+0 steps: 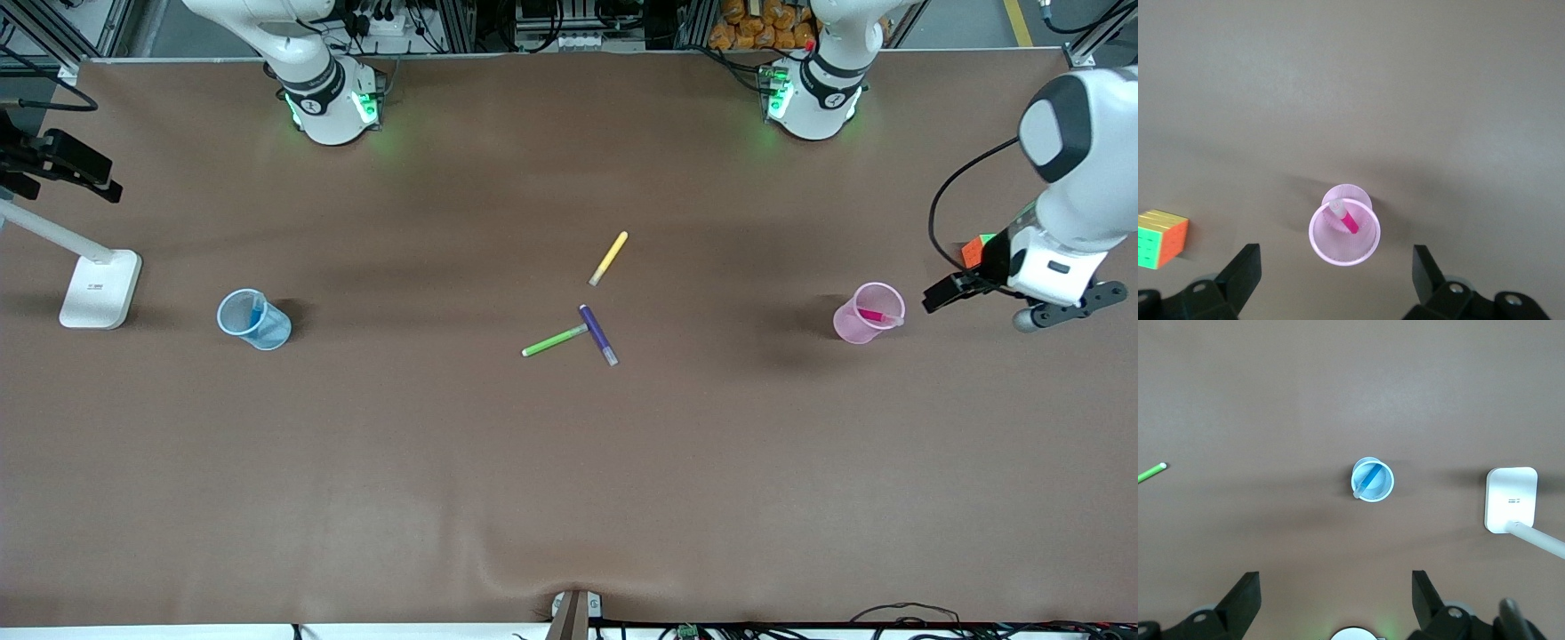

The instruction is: Place pink and blue markers in matching cups

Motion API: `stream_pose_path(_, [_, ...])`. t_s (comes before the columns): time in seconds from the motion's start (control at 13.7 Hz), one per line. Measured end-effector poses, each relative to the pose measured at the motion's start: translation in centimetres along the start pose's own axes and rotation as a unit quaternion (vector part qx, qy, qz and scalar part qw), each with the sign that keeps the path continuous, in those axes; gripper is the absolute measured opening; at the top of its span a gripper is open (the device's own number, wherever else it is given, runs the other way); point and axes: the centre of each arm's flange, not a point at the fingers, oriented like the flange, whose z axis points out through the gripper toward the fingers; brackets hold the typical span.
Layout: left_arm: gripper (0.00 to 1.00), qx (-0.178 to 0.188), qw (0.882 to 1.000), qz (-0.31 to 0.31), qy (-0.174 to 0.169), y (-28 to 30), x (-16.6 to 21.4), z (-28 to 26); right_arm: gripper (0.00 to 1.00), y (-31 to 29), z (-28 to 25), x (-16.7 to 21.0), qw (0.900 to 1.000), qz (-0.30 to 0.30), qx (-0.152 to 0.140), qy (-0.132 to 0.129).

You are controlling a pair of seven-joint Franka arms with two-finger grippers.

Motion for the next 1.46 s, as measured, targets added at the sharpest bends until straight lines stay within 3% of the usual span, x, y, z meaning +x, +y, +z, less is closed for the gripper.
stream_pose_path(0.44, [1.00,0.011,0.999,0.035,-0.028,-0.8,0.5,-10.3,1.00,0.0,0.1,0.0,1.000,-0.014,0.000,-0.001])
stream_pose_path(1.46, [1.00,0.011,0.998,0.057,-0.033,0.1,-0.5,-18.7,1.00,0.0,0.1,0.0,1.000,-0.019,0.000,-0.001])
